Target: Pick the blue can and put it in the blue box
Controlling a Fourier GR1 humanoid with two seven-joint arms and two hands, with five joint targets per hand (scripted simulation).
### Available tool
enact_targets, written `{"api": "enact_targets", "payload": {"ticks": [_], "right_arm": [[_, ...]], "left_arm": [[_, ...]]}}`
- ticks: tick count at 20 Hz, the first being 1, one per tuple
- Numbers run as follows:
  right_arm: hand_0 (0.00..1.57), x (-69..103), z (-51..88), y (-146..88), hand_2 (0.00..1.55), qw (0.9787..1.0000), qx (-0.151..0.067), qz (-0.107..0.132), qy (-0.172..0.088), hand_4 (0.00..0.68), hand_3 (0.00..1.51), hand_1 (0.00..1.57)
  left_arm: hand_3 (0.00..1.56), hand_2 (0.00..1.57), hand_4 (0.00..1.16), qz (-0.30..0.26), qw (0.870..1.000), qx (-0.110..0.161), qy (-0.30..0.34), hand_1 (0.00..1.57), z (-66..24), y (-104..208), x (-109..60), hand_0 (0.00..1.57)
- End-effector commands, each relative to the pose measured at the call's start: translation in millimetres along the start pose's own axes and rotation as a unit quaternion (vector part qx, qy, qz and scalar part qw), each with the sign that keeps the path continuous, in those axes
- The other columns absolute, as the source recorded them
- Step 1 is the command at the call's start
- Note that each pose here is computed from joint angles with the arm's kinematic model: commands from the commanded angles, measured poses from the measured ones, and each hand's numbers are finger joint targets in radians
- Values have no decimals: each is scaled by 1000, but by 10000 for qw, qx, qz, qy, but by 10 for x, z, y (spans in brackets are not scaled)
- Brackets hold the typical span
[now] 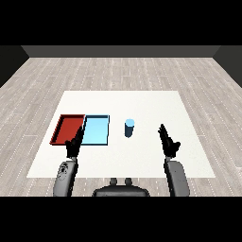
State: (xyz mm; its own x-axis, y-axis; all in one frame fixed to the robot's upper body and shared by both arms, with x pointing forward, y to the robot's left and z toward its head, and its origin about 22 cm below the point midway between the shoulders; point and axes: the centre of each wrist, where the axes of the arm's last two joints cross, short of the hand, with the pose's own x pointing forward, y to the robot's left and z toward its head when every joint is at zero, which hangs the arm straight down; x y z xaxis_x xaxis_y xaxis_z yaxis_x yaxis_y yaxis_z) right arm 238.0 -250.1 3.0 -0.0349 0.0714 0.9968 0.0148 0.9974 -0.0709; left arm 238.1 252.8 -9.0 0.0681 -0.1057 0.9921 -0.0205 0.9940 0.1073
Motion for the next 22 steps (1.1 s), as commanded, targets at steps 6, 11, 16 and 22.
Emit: {"api": "enact_targets", "payload": {"ticks": [6, 11, 16, 22], "right_arm": [[0, 239, -803, 257, 0, 9998, 132, 135, -82, 0, 0, 0], [0, 312, -828, 311, 0, 9869, 588, -825, -1257, 0, 0, 0], [0, 266, -945, 407, 0, 9872, 635, -861, -1180, 0, 0, 0], [0, 145, -992, 299, 0, 9846, 651, -994, -1284, 0, 0, 0]], "left_arm": [[0, 0, 0, 131, 9986, -50, -501, 0, -106, 248, 235, 0], [0, 0, 0, 657, 9636, -278, -2576, 0, -71, -77, 355, 0], [0, 0, 0, 717, 9608, -290, -2661, 0, -24, 24, 271, 0], [0, 0, 0, 798, 9628, -251, -2569, 0, -47, 23, 221, 0]]}}
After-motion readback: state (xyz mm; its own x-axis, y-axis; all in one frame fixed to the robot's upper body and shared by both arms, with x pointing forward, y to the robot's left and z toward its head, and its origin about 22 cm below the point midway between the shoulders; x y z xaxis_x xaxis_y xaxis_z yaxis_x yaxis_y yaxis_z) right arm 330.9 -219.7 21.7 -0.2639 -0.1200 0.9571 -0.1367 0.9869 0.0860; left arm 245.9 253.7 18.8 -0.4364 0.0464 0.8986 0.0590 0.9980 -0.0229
